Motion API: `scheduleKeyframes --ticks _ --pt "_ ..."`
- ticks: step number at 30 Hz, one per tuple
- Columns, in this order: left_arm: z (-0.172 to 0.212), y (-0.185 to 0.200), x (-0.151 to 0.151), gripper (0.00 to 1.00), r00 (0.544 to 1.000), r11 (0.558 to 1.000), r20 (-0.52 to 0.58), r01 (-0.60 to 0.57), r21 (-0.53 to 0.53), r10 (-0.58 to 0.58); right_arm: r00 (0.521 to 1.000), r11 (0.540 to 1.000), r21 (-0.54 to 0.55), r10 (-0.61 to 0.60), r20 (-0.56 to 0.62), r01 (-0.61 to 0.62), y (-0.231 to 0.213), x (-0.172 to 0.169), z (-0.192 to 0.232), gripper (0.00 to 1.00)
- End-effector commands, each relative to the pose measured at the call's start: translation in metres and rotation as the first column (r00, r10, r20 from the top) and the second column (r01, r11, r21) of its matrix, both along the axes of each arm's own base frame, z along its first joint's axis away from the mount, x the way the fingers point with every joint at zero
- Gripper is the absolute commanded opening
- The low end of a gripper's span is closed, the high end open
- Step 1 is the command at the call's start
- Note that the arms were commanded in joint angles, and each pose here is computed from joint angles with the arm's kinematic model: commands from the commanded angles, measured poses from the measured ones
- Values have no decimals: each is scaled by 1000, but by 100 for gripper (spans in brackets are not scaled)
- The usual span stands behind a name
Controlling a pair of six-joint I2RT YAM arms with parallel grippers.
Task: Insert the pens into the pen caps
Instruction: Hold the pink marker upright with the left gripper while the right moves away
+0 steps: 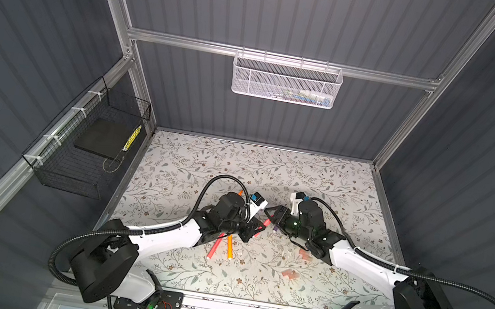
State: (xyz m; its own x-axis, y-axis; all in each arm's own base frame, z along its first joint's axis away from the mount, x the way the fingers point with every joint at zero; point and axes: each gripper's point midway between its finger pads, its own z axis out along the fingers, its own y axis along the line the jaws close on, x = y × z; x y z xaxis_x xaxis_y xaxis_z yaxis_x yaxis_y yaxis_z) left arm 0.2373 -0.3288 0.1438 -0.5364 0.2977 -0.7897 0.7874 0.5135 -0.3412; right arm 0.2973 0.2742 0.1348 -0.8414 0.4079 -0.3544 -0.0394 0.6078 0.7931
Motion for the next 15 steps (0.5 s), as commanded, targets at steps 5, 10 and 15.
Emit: scheduleKeyframes --ticks 5,10,15 --pt "-4 0 4 0 1000 999 17 -15 29 15 1000 1000 21 18 19 -19 10 1 12 43" --pt "-5 1 5 0 1000 999 13 -22 32 22 1000 1000 7 7 11 -7 9 2 10 30" --pt "-5 -1 4 1 1000 1000 9 -13 27 12 1000 1000 25 12 8 -13 13 1 8 12"
